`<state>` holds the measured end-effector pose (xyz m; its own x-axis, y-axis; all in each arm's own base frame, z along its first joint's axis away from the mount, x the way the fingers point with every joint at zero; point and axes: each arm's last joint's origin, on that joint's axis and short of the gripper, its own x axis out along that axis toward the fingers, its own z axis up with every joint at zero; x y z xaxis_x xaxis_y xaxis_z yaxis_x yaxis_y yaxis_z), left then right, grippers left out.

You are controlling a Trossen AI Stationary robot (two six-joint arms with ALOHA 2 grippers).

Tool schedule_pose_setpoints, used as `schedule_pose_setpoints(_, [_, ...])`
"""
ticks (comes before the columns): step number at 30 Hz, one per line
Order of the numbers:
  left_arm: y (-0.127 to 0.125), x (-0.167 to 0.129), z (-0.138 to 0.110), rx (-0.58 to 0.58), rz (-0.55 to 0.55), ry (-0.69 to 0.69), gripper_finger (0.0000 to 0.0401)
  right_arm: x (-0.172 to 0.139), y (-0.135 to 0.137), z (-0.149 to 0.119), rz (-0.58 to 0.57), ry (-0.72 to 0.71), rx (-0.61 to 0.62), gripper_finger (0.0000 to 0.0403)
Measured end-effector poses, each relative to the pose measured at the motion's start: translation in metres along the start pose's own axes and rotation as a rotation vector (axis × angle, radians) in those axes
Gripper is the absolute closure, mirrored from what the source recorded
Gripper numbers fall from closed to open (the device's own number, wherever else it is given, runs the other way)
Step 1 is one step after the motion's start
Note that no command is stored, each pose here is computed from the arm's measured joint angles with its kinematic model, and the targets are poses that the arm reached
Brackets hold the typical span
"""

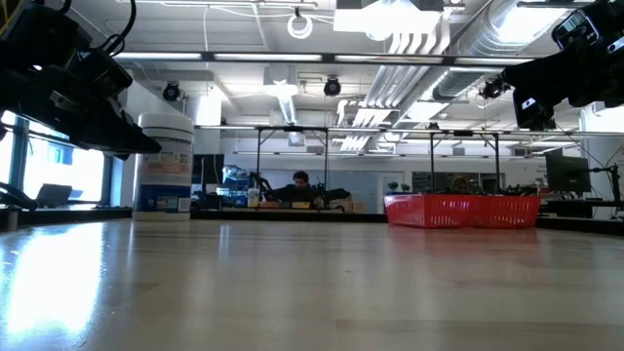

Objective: Pick & Place First Aid Supplies
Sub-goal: Return to Home Position

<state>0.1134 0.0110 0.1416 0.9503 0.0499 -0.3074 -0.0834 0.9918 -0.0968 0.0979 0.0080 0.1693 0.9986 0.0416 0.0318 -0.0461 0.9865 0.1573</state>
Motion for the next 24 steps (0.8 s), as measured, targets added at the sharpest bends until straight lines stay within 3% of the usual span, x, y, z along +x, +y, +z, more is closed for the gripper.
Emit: schedule_pose_setpoints(24, [0.0, 0.0, -0.0001, 0.0, 0.0, 0.001, 0.0401, 0.0, 0.0, 0.0, 0.0, 0.0, 0.0, 0.0395])
